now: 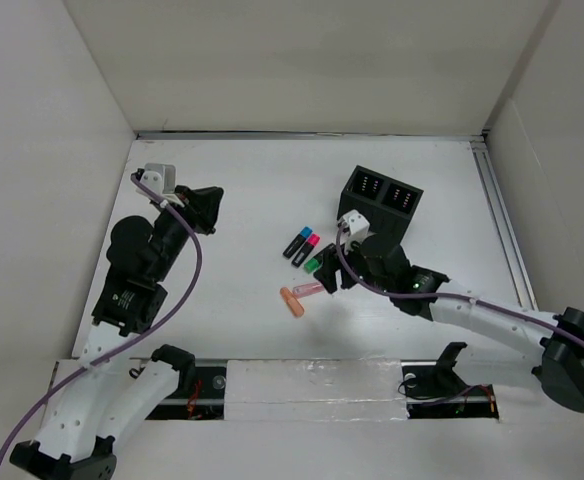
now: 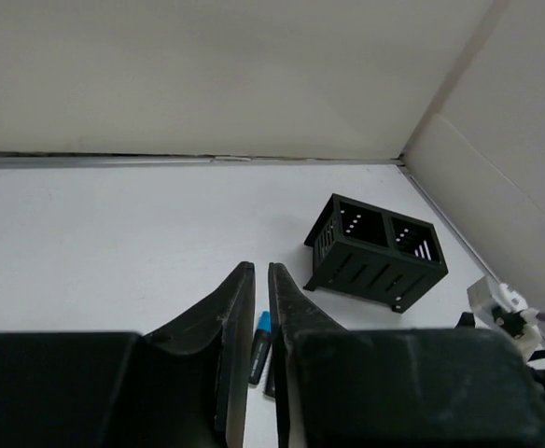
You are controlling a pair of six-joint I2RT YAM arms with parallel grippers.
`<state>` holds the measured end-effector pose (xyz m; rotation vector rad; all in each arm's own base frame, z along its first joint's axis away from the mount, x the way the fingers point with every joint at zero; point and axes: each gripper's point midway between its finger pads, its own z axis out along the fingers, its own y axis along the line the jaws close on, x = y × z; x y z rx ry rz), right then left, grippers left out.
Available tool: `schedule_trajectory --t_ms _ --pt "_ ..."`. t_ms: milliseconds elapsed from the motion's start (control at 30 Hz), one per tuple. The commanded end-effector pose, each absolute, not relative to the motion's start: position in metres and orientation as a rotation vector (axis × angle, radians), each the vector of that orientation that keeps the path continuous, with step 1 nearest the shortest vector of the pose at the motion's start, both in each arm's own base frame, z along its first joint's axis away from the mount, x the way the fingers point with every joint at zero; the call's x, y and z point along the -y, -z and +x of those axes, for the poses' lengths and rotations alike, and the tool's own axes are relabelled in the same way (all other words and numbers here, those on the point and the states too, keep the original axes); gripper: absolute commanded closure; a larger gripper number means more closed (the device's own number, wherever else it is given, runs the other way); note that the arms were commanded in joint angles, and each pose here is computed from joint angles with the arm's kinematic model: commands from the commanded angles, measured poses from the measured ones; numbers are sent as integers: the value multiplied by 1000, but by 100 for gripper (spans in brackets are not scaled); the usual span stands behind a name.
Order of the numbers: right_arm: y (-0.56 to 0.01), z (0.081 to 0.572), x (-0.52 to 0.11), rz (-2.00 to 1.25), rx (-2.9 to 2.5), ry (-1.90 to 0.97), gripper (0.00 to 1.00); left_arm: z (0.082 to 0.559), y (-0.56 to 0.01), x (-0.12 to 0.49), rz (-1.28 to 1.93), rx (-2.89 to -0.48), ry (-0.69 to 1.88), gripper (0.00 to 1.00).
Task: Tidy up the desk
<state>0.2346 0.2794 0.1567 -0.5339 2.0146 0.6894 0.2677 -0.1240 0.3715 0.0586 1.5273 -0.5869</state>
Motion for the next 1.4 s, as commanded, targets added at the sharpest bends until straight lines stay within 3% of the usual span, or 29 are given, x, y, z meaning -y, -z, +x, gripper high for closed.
schedule_trajectory --t_ms 0,67,100,133,200,233,333,433,533,600,633,700,767,1033,1133,1267,1300,1367 --pt "-137 220 -280 -581 -2041 -719 18 259 -393 118 58 -1439 585 92" --pt "-130 212 -284 -626 -2070 -754 14 260 -392 118 53 -1437 583 84" --pt "-123 209 -287 -642 -2094 -751 13 261 -391 118 55 -1441 578 69" --pt "-120 211 -289 -644 -2103 -745 12 263 -389 118 54 -1449 578 63" --pt "-111 208 -298 -690 -2130 -761 20 266 -385 120 53 -1468 581 50" --pt "-107 207 -301 -715 -2138 -769 22 266 -385 122 60 -1472 588 48" --pt "-98 196 -318 -821 -2150 -782 29 267 -385 123 64 -1472 591 46" --pt "-82 188 -336 -937 -2196 -772 59 263 -388 125 77 -1462 606 46" --pt "-69 188 -337 -938 -2240 -759 57 262 -388 124 70 -1460 603 46" --pt "-63 186 -345 -957 -2246 -771 45 261 -389 126 80 -1460 616 46" --pt "-62 188 -346 -953 -2247 -762 28 260 -390 127 84 -1457 622 46" --pt "-60 187 -352 -965 -2247 -746 21 261 -389 128 86 -1458 624 46" --pt "-51 193 -350 -937 -2274 -694 21 263 -387 127 79 -1469 616 46" --pt "-41 199 -357 -886 -2279 -555 34 260 -390 128 92 -1460 628 46" --pt "-34 204 -348 -855 -2297 -448 46 261 -389 126 80 -1463 615 47" --pt "-19 199 -340 -876 -2317 -339 48 257 -394 125 88 -1446 614 47" --pt "-16 195 -339 -891 -2321 -320 58 258 -394 121 72 -1446 598 47" --pt "-14 194 -337 -885 -2316 -293 67 257 -395 119 62 -1441 595 47"
